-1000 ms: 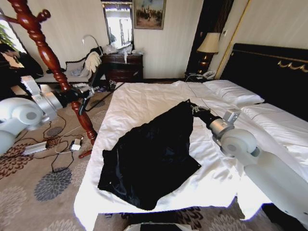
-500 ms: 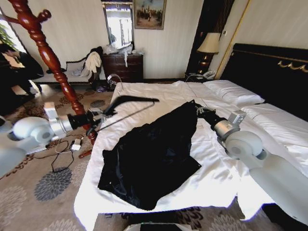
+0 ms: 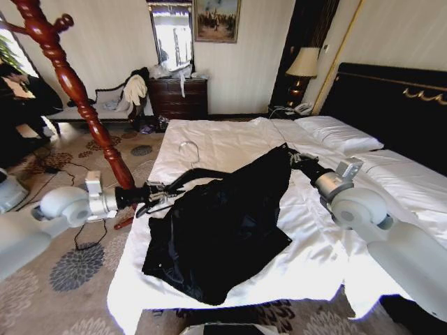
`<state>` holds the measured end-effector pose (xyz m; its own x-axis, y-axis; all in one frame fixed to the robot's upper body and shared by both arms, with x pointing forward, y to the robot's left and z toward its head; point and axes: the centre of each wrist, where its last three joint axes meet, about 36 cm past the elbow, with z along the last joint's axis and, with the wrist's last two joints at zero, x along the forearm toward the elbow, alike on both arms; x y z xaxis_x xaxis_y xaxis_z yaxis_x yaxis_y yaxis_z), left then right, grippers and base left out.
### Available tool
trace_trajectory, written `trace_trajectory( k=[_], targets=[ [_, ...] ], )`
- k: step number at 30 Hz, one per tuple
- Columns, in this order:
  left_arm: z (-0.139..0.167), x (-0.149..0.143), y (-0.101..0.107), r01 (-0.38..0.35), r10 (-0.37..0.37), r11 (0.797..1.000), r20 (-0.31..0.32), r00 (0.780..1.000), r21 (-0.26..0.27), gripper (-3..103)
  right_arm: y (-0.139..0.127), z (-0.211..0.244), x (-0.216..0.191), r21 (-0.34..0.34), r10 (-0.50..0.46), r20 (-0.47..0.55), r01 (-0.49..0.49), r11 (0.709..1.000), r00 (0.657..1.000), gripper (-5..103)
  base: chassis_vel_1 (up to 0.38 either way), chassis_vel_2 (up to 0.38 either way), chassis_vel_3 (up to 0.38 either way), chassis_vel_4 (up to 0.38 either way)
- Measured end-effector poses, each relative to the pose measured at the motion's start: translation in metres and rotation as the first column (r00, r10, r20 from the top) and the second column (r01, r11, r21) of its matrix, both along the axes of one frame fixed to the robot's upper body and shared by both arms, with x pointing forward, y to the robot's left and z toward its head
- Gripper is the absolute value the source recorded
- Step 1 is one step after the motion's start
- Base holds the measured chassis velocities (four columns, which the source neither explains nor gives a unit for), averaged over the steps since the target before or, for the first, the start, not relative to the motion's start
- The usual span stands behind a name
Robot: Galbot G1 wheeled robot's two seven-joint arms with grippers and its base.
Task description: Pick up the clothes from the bed and hang them on the clothes hanger.
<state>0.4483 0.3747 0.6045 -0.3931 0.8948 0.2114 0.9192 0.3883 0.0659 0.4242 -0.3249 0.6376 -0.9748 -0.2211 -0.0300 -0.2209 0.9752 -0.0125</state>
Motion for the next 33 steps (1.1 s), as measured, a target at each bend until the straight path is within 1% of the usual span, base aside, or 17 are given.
trace_trajectory(
  k=[4,7,8,9,12,13,17,18,22,23,28,29,31,33],
  targets=[
    [-0.011,0.001,-0.005,-0.008,0.008,1.000,-0.014,1.000,-0.001,16,0.001,0.003,-0.006,-0.018,0.010,0.001,-0.010,1.000,1.000,0,0.000,0.000,0.000,0.000],
    [-0.013,0.002,-0.009,-0.011,0.011,1.000,-0.016,1.000,-0.004,16,0.002,0.003,-0.008,-0.019,0.014,0.001,-0.014,1.000,1.000,0,0.000,0.000,0.000,0.000],
    [-0.018,0.002,-0.015,-0.007,0.007,1.000,-0.026,1.000,-0.009,16,0.004,0.003,-0.010,-0.019,0.020,0.000,-0.020,1.000,1.000,0,0.000,0.000,0.000,0.000],
    [-0.018,0.002,-0.015,-0.007,0.007,1.000,-0.026,1.000,-0.009,16,0.004,0.003,-0.010,-0.019,0.020,0.000,-0.020,1.000,1.000,0,0.000,0.000,0.000,0.000],
    [-0.027,0.007,-0.030,-0.003,0.002,1.000,-0.042,0.999,-0.024,16,0.008,0.005,-0.012,-0.011,0.033,0.007,-0.033,0.999,0.999,0,0.000,0.000,0.000,0.000],
    [-0.027,0.007,-0.030,-0.003,0.002,1.000,-0.042,0.999,-0.024,16,0.008,0.005,-0.012,-0.011,0.033,0.007,-0.033,0.999,0.999,0,0.000,0.000,0.000,0.000],
    [-0.038,0.009,-0.035,-0.037,0.035,0.999,-0.062,0.997,-0.024,16,0.012,0.007,-0.013,0.002,0.049,0.011,-0.049,0.999,0.999,0,0.000,0.000,0.000,0.000],
    [-0.038,0.009,-0.035,-0.037,0.035,0.999,-0.062,0.997,-0.024,16,0.012,0.007,-0.013,0.002,0.049,0.011,-0.049,0.999,0.999,0,0.000,0.000,0.000,0.000],
    [-0.049,0.013,-0.041,-0.081,0.079,0.996,-0.067,0.995,-0.030,16,0.011,0.008,-0.018,0.003,0.049,0.010,-0.049,0.999,0.999,0,0.000,0.000,0.000,0.000],
    [-0.049,0.013,-0.041,-0.081,0.079,0.996,-0.067,0.995,-0.030,16,0.011,0.008,-0.018,0.003,0.049,0.010,-0.049,0.999,0.999,0,0.000,0.000,0.000,0.000],
    [-0.058,0.026,-0.053,-0.114,0.105,0.990,-0.108,0.989,-0.084,16,0.015,0.008,-0.023,0.009,0.059,0.006,-0.059,0.998,0.998,0,0.000,0.000,0.000,0.000],
    [-0.058,0.026,-0.053,-0.114,0.105,0.990,-0.108,0.989,-0.084,16,0.015,0.008,-0.023,0.009,0.059,0.006,-0.059,0.998,0.998,0,0.000,0.000,0.000,0.000],
    [-0.059,0.029,-0.059,-0.114,0.101,0.988,-0.124,0.987,-0.101,16,0.018,0.007,-0.024,0.011,0.064,0.002,-0.064,0.998,0.998,0,0.000,0.000,0.000,0.000],
    [-0.060,0.033,-0.068,-0.101,0.085,0.989,-0.143,0.986,-0.112,16,0.019,0.007,-0.026,0.014,0.068,0.000,-0.068,0.998,0.998,0,0.000,0.000,0.000,0.000]
  ],
)
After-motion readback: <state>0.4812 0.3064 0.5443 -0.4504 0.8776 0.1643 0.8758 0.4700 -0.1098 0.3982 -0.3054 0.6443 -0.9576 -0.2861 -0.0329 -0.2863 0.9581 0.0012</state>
